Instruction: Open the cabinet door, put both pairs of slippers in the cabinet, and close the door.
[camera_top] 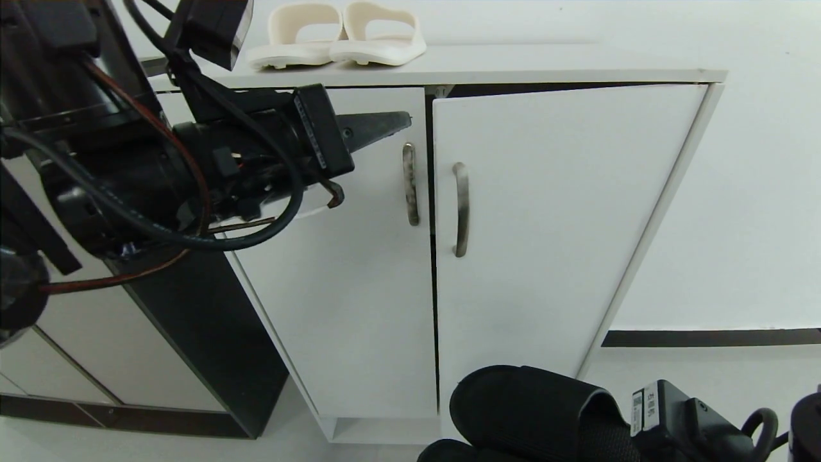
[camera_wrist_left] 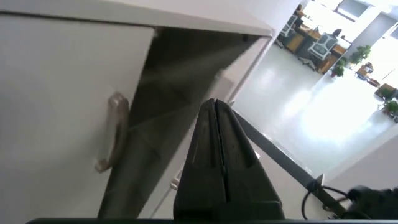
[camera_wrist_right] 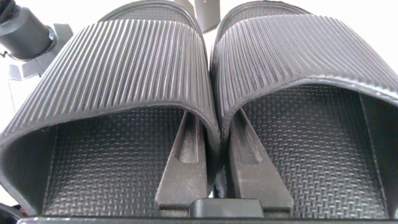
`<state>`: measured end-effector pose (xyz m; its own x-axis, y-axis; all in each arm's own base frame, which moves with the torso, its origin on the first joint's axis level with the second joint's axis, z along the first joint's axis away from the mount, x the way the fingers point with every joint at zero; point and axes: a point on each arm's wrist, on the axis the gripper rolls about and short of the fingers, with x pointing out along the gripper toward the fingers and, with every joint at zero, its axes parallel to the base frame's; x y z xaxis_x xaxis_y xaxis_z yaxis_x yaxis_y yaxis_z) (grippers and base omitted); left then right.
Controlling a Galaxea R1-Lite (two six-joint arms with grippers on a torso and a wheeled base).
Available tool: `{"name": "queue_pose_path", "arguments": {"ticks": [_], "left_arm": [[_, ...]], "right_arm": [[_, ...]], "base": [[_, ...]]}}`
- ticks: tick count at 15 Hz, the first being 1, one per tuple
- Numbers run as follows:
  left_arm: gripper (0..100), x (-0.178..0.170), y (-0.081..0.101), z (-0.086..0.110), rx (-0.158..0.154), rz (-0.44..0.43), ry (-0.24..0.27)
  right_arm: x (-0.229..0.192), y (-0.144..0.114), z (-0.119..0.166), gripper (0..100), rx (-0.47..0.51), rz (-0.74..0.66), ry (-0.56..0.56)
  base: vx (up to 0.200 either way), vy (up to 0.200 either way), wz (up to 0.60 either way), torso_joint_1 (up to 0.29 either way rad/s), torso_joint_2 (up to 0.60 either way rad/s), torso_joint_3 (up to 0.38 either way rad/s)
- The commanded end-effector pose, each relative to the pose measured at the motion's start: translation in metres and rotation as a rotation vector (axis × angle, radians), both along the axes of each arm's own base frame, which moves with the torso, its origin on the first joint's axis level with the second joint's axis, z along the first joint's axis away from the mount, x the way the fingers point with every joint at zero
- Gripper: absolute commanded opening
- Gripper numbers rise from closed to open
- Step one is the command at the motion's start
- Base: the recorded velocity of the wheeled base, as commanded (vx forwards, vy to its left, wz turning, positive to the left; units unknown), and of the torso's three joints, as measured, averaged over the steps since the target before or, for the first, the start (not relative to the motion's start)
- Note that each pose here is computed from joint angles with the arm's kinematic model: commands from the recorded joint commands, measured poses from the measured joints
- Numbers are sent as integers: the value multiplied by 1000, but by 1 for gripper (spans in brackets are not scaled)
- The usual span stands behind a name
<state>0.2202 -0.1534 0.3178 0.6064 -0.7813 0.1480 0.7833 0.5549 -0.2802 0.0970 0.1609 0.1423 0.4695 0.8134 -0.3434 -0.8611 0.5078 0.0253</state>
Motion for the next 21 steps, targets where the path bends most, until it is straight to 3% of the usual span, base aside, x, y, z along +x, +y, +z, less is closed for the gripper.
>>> {"name": "queue_pose_path", "arguments": {"ticks": [1, 6, 10, 15, 18, 19, 21], "left_arm": [[0, 29, -12, -6, 2, 21, 33], [0, 49, -23, -11, 7, 27, 42], [0, 54, -26, -14, 8, 59, 52], [0, 52, -40, -21, 21, 21, 68], [0, 48, -45, -29, 42, 5, 87], [0, 41, -50, -34, 51, -11, 97], [0, 9, -72, -46, 74, -125, 96]], "right_arm": [[0, 0, 0, 0, 2, 0, -1], [-1, 0, 1, 0, 2, 2, -1], [-5, 0, -6, 0, -61, 22, 37], [-7, 2, -8, 0, -76, 35, 44], [-24, 2, -16, 0, -129, 118, 66], [-27, 1, -17, 0, -135, 129, 69], [-35, -2, -20, 0, -145, 166, 71]], "base": [[0, 0, 0, 0, 0, 0], [0, 0, 0, 0, 0, 0], [0, 0, 0, 0, 0, 0], [0, 0, 0, 0, 0, 0], [-200, 0, 0, 6, 4, 2], [-200, 0, 0, 2, 2, -2], [-200, 0, 0, 0, 7, 7]]}}
